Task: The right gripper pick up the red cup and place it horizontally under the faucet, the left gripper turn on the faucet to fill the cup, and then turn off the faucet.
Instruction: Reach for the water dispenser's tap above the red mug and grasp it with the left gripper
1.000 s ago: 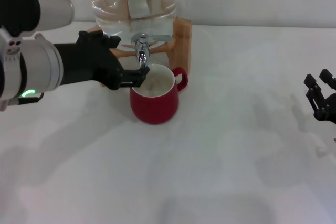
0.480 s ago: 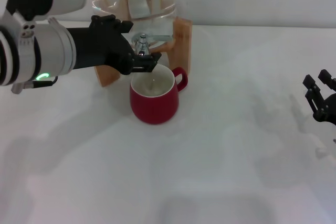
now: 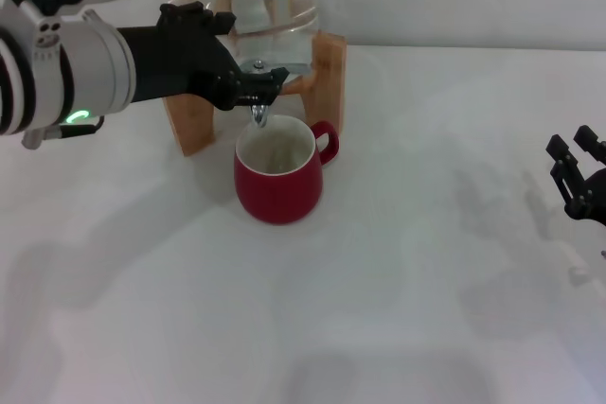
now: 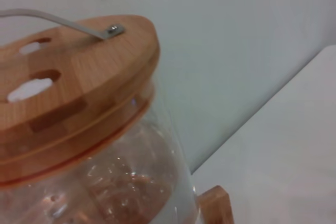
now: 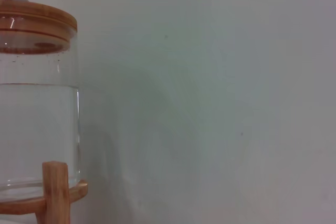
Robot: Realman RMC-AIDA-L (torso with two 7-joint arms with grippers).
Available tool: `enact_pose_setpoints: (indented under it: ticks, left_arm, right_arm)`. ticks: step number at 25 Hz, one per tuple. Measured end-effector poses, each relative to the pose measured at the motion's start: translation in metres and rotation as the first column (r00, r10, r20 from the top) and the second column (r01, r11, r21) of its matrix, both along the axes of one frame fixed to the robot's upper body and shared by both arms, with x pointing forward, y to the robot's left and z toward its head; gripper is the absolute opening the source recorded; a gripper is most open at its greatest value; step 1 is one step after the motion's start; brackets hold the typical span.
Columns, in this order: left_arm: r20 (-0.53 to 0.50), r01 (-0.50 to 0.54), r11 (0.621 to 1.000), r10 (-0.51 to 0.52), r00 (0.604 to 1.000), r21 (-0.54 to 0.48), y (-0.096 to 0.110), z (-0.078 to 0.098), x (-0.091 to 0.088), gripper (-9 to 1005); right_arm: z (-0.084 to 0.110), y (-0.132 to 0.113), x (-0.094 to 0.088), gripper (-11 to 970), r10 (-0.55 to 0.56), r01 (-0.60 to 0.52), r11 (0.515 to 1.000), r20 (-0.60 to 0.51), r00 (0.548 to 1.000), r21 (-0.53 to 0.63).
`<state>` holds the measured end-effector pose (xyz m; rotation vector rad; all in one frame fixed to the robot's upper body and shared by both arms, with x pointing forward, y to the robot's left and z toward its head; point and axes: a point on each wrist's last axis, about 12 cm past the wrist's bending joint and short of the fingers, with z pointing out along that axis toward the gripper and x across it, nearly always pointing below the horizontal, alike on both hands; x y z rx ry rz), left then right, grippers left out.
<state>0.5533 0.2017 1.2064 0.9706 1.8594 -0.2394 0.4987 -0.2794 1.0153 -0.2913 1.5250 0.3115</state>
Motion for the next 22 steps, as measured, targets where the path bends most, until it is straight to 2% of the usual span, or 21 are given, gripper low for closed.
enact_pose_setpoints:
  ticks: [8, 22]
  left_arm:
    - [-0.015, 0.031, 0.999, -0.031, 0.999, 0.014, -0.01, -0.002, 0.011, 873]
    - [-0.002, 0.087, 0.995, -0.087, 0.996, 0.042, -0.021, -0.002, 0.018, 873]
  right_arm:
    - [0.0, 0.0, 0.0, 329, 0.001, -0.001, 1.0, 0.003, 1.0, 0.001]
    - [0.0, 0.0, -0.001, 329, 0.001, -0.001, 1.0, 0.004, 1.0, 0.002]
